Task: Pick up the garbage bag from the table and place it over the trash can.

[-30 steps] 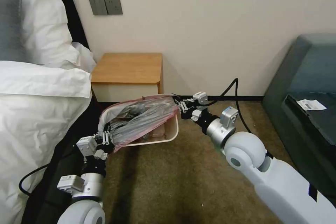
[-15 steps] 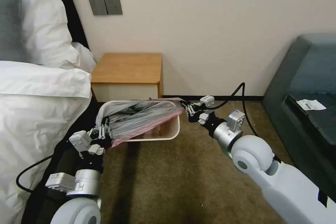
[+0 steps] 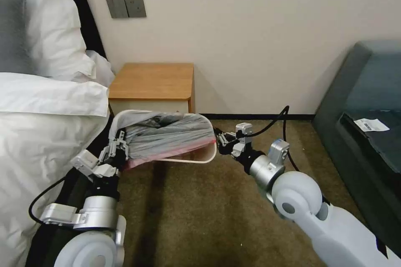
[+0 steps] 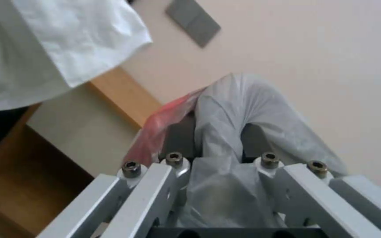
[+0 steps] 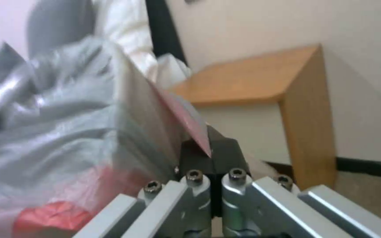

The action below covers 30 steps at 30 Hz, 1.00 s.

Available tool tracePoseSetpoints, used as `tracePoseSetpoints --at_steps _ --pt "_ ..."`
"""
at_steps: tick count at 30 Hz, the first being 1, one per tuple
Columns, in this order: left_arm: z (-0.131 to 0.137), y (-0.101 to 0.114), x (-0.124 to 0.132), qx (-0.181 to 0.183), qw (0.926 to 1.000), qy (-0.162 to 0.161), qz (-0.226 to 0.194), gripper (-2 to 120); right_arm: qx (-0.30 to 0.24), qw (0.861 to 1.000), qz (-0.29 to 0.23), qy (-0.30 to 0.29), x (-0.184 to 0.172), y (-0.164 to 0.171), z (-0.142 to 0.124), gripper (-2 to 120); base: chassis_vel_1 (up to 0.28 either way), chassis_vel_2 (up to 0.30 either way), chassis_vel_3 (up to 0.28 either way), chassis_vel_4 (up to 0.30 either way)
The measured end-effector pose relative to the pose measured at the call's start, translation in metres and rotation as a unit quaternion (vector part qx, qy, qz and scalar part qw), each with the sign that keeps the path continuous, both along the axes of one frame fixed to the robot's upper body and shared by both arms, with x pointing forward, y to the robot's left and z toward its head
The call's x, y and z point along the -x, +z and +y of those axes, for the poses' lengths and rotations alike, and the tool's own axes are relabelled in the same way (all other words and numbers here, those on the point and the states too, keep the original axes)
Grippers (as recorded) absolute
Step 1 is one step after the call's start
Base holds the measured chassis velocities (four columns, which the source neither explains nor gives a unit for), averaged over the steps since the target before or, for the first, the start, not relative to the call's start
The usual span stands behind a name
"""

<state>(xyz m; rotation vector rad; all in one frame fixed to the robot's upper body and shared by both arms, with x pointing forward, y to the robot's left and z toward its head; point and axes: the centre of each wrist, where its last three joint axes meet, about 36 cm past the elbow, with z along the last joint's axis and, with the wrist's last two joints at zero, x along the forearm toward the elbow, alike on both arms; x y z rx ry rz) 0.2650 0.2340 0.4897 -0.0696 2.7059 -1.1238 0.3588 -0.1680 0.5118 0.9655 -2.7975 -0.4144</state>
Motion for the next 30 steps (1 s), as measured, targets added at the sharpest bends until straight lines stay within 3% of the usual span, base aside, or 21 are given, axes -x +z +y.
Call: tracePoseSetpoints --at_steps 6,11,17,22,24,30 --pt "0.000 -0.008 -0.008 0.020 0.9996 0.020 0.009 14 -0.035 0.999 -0.006 -0.006 0.022 0.011 0.006 0 0.000 0.000 0.000 0.000" --pt "0.004 -0.018 -0.012 0.011 0.9993 0.029 0.021 14 -0.014 0.999 -0.050 -0.019 0.035 0.015 0.000 0 0.000 0.000 0.000 0.000" --pt "0.003 -0.018 -0.011 0.010 0.9993 0.029 0.022 14 0.008 0.998 -0.061 -0.026 0.032 0.013 -0.005 0 0.000 0.000 0.000 0.000" --pt "0.001 -0.009 -0.008 0.016 0.9995 0.024 0.012 14 0.078 0.993 -0.080 -0.043 0.020 0.002 -0.008 0 0.000 0.000 0.000 0.000" --pt "0.000 -0.005 -0.006 0.025 0.9995 0.020 0.007 14 0.126 0.986 -0.096 -0.057 0.010 -0.009 -0.008 0 0.000 0.000 0.000 0.000" --pt "-0.001 0.001 -0.005 0.045 0.9989 0.010 0.004 14 0.198 0.970 -0.120 -0.070 0.004 -0.025 -0.006 0 0.000 0.000 0.000 0.000"
